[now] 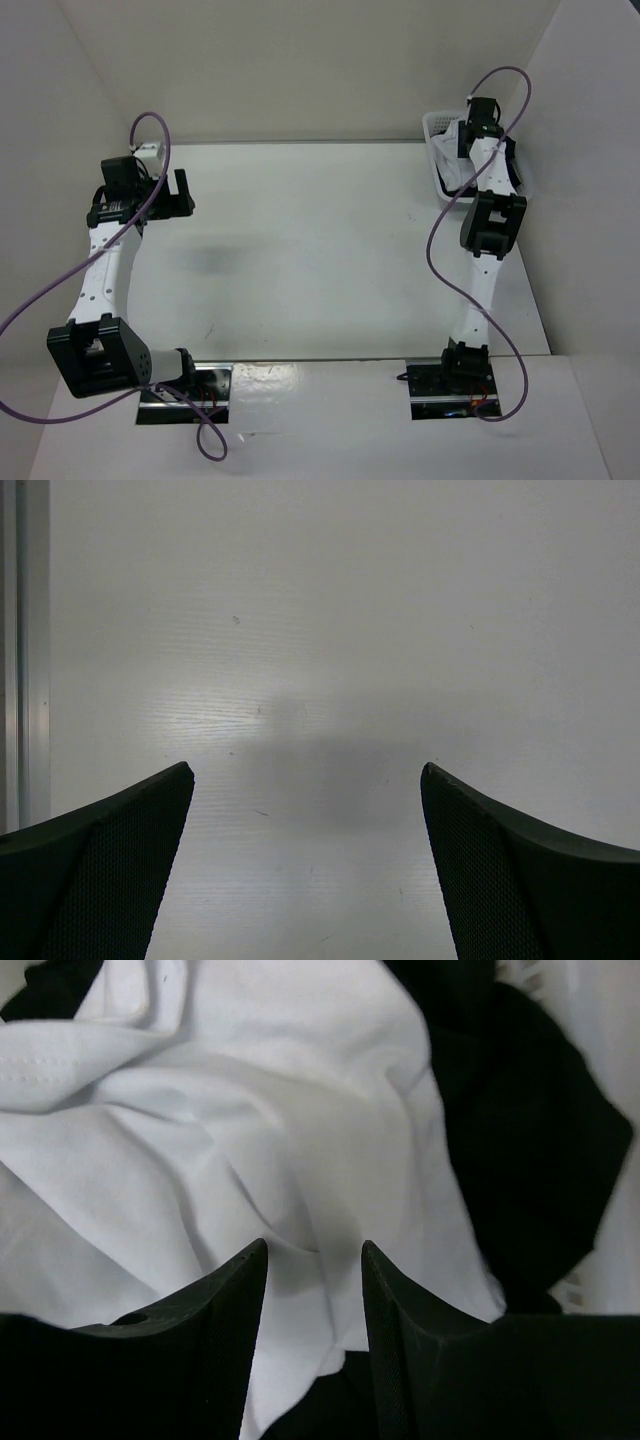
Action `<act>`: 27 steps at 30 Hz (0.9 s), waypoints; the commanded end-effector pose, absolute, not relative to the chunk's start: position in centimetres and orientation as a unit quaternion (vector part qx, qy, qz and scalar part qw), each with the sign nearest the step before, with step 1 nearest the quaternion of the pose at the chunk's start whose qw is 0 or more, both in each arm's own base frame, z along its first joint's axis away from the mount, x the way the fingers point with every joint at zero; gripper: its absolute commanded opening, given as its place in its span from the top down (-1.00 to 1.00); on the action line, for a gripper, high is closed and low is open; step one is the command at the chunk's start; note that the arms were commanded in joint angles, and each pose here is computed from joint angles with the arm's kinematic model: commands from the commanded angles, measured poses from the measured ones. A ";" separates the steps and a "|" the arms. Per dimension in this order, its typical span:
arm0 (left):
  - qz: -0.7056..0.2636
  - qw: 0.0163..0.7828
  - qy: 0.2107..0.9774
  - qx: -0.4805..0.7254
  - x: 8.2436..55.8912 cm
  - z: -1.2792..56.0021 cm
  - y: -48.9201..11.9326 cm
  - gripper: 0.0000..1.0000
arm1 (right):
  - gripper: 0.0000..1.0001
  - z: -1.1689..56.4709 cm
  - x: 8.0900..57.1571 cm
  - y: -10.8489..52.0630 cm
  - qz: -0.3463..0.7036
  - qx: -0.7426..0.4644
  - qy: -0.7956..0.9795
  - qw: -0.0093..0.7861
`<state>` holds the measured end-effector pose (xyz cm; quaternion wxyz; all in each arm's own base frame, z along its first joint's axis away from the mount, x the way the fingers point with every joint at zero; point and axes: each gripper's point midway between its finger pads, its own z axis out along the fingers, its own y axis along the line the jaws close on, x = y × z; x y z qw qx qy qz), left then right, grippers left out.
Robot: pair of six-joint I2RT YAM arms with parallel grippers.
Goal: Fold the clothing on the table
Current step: Grab the skirt from the pile
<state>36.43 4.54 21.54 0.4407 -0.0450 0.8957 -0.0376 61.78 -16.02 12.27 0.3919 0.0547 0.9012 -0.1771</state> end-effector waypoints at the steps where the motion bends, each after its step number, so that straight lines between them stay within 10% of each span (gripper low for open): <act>1: -0.032 0.455 0.889 -0.038 36.4 22.3 4.5 -1.00 | 0.05 12.5 62.1 -15.6 -0.186 0.047 0.903 0.385; 9: -0.030 0.455 0.889 -0.034 36.4 22.3 4.6 -1.00 | 0.17 13.1 62.9 -15.8 -0.188 0.053 0.903 0.382; 16: -0.035 0.452 0.891 -0.032 36.3 22.0 4.4 -1.00 | 1.00 13.0 61.8 -17.6 -0.176 0.067 0.908 0.374; 27: -0.037 0.465 0.884 -0.028 36.0 23.0 4.1 -1.00 | 1.00 37.0 54.1 -9.6 -0.019 0.016 0.846 0.533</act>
